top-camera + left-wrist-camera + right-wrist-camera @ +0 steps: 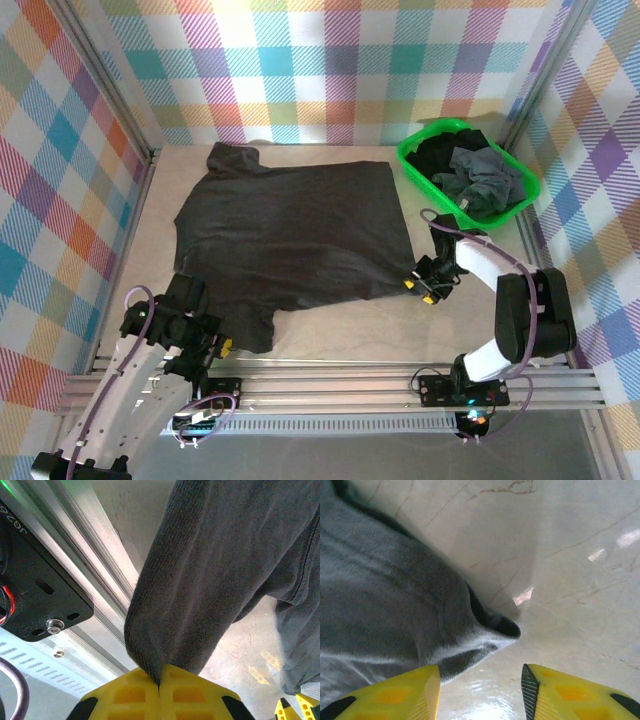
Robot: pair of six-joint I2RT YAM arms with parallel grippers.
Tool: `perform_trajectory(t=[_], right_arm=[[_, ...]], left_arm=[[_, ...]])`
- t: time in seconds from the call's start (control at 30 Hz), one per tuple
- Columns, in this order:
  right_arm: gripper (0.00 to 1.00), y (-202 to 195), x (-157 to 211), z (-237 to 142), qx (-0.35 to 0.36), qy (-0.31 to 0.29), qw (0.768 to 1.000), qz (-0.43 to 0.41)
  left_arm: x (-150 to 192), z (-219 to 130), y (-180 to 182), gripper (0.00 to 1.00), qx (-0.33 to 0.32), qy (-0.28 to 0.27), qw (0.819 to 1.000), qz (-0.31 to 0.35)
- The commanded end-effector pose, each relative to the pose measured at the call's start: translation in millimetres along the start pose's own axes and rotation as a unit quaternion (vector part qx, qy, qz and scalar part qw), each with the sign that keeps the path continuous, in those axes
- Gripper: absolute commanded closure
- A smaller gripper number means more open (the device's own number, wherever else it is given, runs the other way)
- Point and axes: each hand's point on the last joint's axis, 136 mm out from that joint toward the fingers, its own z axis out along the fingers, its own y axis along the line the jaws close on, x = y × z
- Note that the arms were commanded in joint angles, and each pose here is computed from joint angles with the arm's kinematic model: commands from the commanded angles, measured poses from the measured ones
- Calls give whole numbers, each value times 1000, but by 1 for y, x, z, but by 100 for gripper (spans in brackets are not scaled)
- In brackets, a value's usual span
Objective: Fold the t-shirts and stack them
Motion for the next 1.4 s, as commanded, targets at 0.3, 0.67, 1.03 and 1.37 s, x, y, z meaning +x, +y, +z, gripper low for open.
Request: perform_trajectory(t=[0.3,0.67,1.03,1.37], right_arm=[[91,-17,10,12,22,16,1000,-4],[100,-1,8,-37,-14,-35,997,-69],[100,49,-27,-58,-41,-58,994,-83],[100,97,-75,-65,-41,-86,992,-85]], left_arm=[[10,-9,11,100,-7,13,1000,5],[27,-31,-51,100,129,46,988,66],[-37,-50,-177,100,217,-101,969,66],[-101,-79,-226,100,212,-160,962,71]])
